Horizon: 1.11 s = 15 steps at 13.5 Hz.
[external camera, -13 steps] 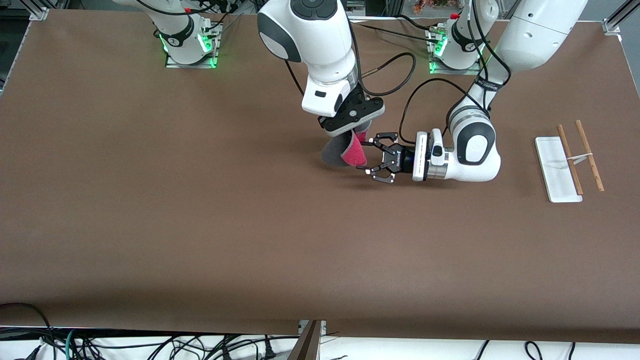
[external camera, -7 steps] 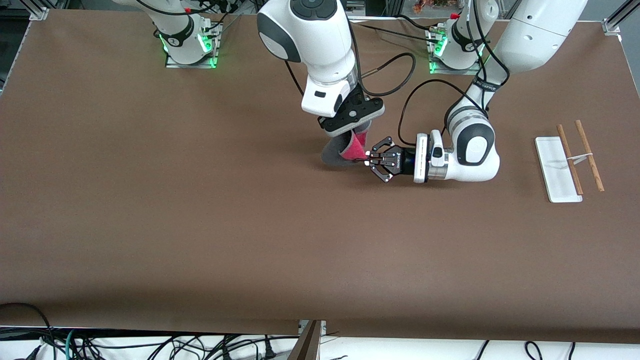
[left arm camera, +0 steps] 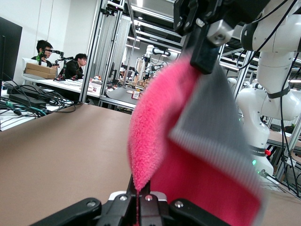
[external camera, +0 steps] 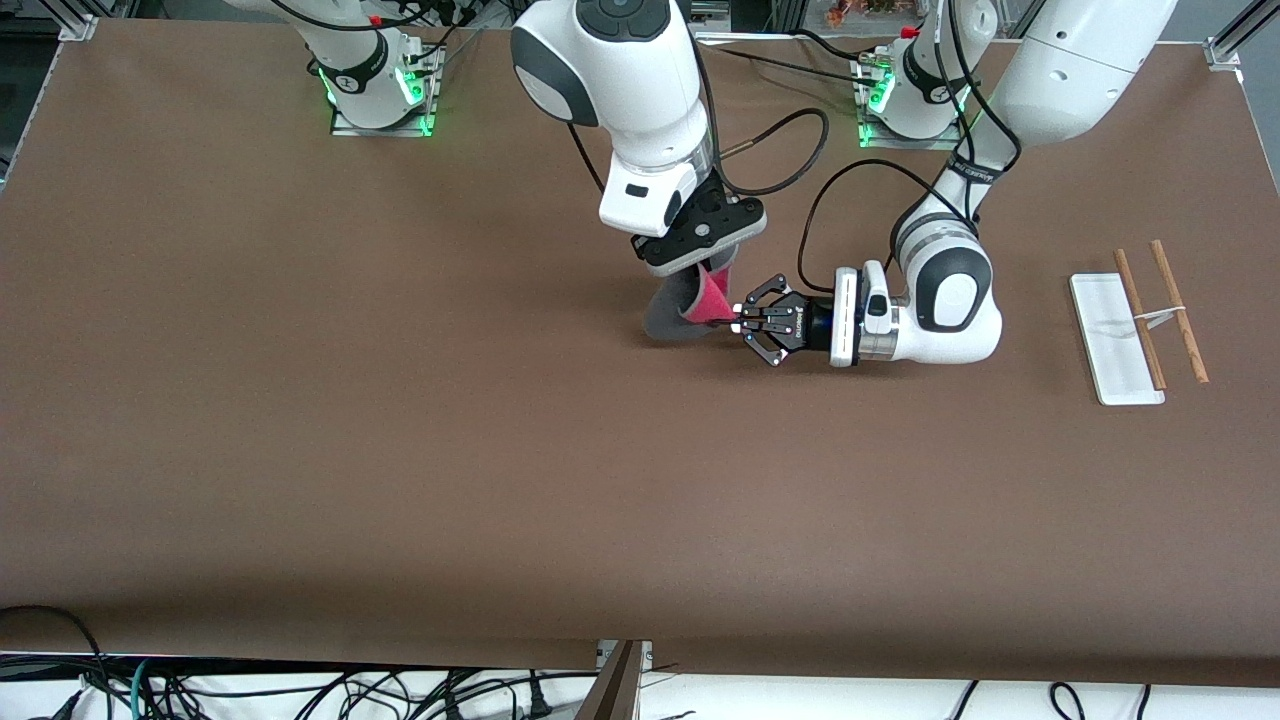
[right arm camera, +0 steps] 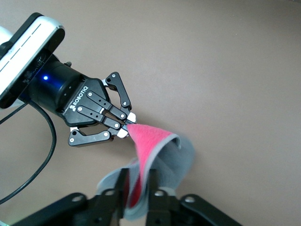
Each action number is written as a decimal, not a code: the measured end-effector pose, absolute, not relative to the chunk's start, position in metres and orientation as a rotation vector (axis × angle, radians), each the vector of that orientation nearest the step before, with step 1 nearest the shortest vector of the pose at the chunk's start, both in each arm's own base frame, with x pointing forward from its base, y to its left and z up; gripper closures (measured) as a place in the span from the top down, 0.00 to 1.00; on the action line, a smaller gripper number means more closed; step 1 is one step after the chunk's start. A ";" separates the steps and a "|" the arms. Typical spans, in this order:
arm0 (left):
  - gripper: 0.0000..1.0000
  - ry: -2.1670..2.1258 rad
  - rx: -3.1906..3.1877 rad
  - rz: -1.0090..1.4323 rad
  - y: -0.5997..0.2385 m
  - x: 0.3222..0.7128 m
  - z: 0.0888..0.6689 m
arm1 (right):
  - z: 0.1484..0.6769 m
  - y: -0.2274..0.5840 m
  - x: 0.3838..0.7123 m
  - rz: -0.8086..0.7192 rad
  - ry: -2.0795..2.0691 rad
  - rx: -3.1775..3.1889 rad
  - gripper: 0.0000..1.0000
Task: Pass towel and hang on rack
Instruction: 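Open the right gripper and pull the towel away with the left gripper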
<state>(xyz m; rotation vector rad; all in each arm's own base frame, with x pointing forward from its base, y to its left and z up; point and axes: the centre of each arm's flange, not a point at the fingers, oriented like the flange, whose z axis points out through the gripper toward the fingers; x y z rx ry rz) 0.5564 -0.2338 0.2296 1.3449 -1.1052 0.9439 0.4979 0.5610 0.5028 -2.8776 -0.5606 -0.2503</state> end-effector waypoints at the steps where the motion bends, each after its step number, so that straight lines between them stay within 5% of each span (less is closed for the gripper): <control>1: 0.03 -1.105 1.346 0.947 -0.233 0.557 0.230 | 0.503 0.560 0.499 -0.253 -0.558 -2.879 0.40; 7: 0.03 -1.183 1.385 0.917 -0.200 0.575 0.270 | 0.506 0.553 0.505 -0.271 -0.544 -2.891 1.00; 15: 0.03 -1.546 1.629 0.461 -0.024 0.631 0.414 | 0.524 0.470 0.559 -0.305 -0.480 -3.073 1.00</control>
